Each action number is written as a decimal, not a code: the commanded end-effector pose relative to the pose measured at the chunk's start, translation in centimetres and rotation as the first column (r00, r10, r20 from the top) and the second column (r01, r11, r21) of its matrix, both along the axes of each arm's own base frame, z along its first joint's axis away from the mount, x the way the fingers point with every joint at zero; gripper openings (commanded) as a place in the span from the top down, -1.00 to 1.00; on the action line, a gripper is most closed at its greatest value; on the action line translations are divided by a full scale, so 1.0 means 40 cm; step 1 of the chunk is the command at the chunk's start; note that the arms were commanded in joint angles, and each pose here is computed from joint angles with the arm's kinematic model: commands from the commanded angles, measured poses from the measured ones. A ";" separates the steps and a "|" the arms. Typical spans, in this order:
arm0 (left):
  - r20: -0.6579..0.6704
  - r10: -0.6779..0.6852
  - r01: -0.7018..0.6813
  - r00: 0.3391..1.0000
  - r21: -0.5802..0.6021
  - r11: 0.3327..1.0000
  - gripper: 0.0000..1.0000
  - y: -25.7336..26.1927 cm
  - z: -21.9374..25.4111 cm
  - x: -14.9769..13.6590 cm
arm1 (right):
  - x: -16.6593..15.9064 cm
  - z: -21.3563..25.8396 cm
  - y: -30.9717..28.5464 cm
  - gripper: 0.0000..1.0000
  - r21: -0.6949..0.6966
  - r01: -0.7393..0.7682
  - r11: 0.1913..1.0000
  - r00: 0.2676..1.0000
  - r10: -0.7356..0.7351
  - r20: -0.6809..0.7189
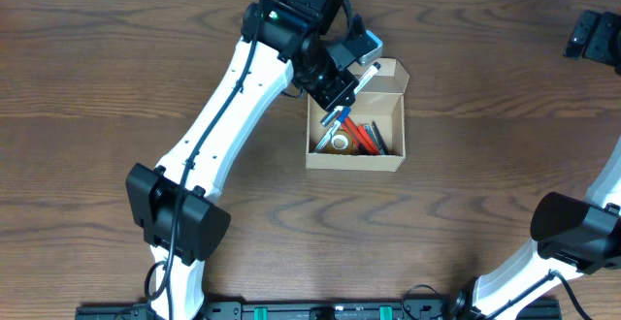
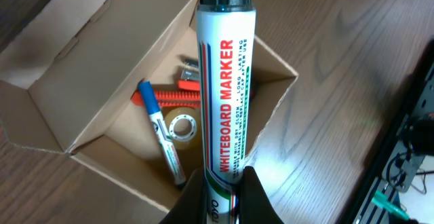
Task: Pack container
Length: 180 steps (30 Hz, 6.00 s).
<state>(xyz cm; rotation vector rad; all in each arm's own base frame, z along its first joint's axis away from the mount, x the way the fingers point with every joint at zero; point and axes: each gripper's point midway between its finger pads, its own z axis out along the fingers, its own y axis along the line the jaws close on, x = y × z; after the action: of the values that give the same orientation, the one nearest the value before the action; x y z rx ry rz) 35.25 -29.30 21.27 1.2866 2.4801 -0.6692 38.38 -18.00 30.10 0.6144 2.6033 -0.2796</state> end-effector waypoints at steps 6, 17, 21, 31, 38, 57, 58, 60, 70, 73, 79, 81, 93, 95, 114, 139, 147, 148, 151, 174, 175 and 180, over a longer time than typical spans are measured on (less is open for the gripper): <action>-0.167 -0.031 0.044 0.986 0.076 0.996 0.88 -0.001 -0.182 0.013 | -0.003 0.003 -0.003 -0.99 0.001 0.016 1.000 1.000 -0.016 0.007; -0.242 -0.106 0.108 0.964 -0.006 0.994 0.88 -0.033 -0.213 -0.013 | -0.003 0.003 -0.003 -0.99 0.001 0.016 1.000 1.000 -0.016 0.007; -0.271 -0.124 0.114 0.955 -0.051 0.992 0.88 -0.049 -0.213 -0.024 | -0.003 0.003 -0.003 -0.98 0.001 0.016 1.000 1.000 -0.016 0.007; -0.330 -0.134 0.117 0.934 -0.072 0.991 0.88 -0.061 -0.253 -0.034 | -0.003 0.003 -0.003 -0.98 0.001 0.016 1.000 1.000 -0.016 0.007; -0.327 -0.132 0.117 0.936 -0.067 0.991 0.88 -0.061 -0.260 -0.030 | -0.003 0.003 -0.003 -0.99 0.001 0.016 1.000 1.000 -0.016 0.007; -0.284 -0.116 0.114 0.952 -0.023 0.993 0.88 -0.050 -0.276 -0.006 | -0.003 0.003 -0.003 -0.98 0.001 0.016 1.000 1.000 -0.016 0.007; -0.283 -0.116 0.114 0.952 -0.024 0.993 0.88 -0.050 -0.276 -0.006 | -0.003 0.003 -0.003 -0.98 0.001 0.016 1.000 1.000 -0.016 0.007; -0.284 -0.116 0.114 0.952 -0.023 0.993 0.88 -0.051 -0.276 -0.006 | -0.003 0.003 -0.003 -0.98 0.001 0.016 1.000 1.000 -0.016 0.007; -0.295 -0.099 0.107 0.950 0.011 0.994 0.88 -0.038 -0.301 -0.008 | -0.003 0.003 -0.003 -0.98 0.001 0.016 1.000 1.000 -0.016 0.007; -0.310 -0.087 0.097 0.947 0.017 0.995 0.88 -0.039 -0.313 -0.008 | -0.003 0.003 -0.003 -0.99 0.001 0.016 1.000 1.000 -0.016 0.007; -0.347 -0.076 0.093 0.935 0.035 0.995 0.88 -0.036 -0.352 -0.012 | -0.003 0.003 -0.003 -0.99 0.001 0.016 1.000 1.000 -0.016 0.007; -0.355 -0.074 0.093 0.932 0.038 0.995 0.86 -0.036 -0.362 -0.013 | -0.003 0.003 -0.003 -0.99 0.001 0.016 1.000 1.000 -0.016 0.007; -0.353 -0.074 0.094 0.933 0.037 0.995 0.35 -0.037 -0.364 -0.012 | -0.003 0.003 -0.003 -0.99 0.001 0.016 1.000 1.000 -0.016 0.007; -0.353 -0.072 0.091 0.933 0.037 0.995 0.35 -0.037 -0.364 -0.011 | -0.003 0.003 -0.003 -0.99 0.001 0.016 1.000 1.000 -0.016 0.007; -0.111 0.067 -0.058 0.992 0.087 0.995 0.46 -0.027 -0.134 0.110 | -0.003 0.003 -0.003 -0.98 0.001 0.016 1.000 1.000 -0.016 0.007; -0.072 0.807 -0.798 0.586 0.119 0.590 0.88 0.547 0.011 0.350 | 0.109 0.045 0.072 -0.53 0.160 -0.112 0.981 0.971 0.074 0.228; -0.207 0.831 -0.770 0.516 0.312 0.557 0.88 0.541 -0.205 0.315 | 0.153 -0.142 0.050 0.46 0.280 0.022 0.960 0.996 -0.047 0.081; -0.228 0.829 -0.764 0.510 0.323 0.559 0.88 0.536 -0.225 0.308 | 0.156 -0.174 0.051 0.56 0.297 0.033 0.954 0.997 -0.051 0.053; -0.315 0.805 -0.746 0.503 0.313 0.588 0.88 0.503 -0.264 0.294 | 0.173 -0.263 0.077 0.90 0.384 0.027 0.923 1.000 -0.027 -0.006; -0.608 0.645 -0.648 0.463 0.265 0.715 0.88 0.299 -0.403 0.228 | 0.259 -0.506 0.372 0.98 0.724 -0.039 0.689 0.983 0.158 -0.098; -0.609 0.640 -0.640 0.469 0.265 0.721 0.88 0.287 -0.405 0.224 | 0.259 -0.509 0.381 0.97 0.725 -0.037 0.688 0.982 0.161 -0.102; -0.613 0.631 -0.625 0.475 0.271 0.733 0.88 0.256 -0.411 0.212 | 0.252 -0.530 0.415 0.97 0.736 -0.024 0.676 0.978 0.169 -0.124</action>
<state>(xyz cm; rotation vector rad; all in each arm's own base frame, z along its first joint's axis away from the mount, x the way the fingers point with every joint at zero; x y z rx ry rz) 43.95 -18.58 4.95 -0.0316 3.1940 -0.9980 48.88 -2.42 10.33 0.6696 2.8364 0.7969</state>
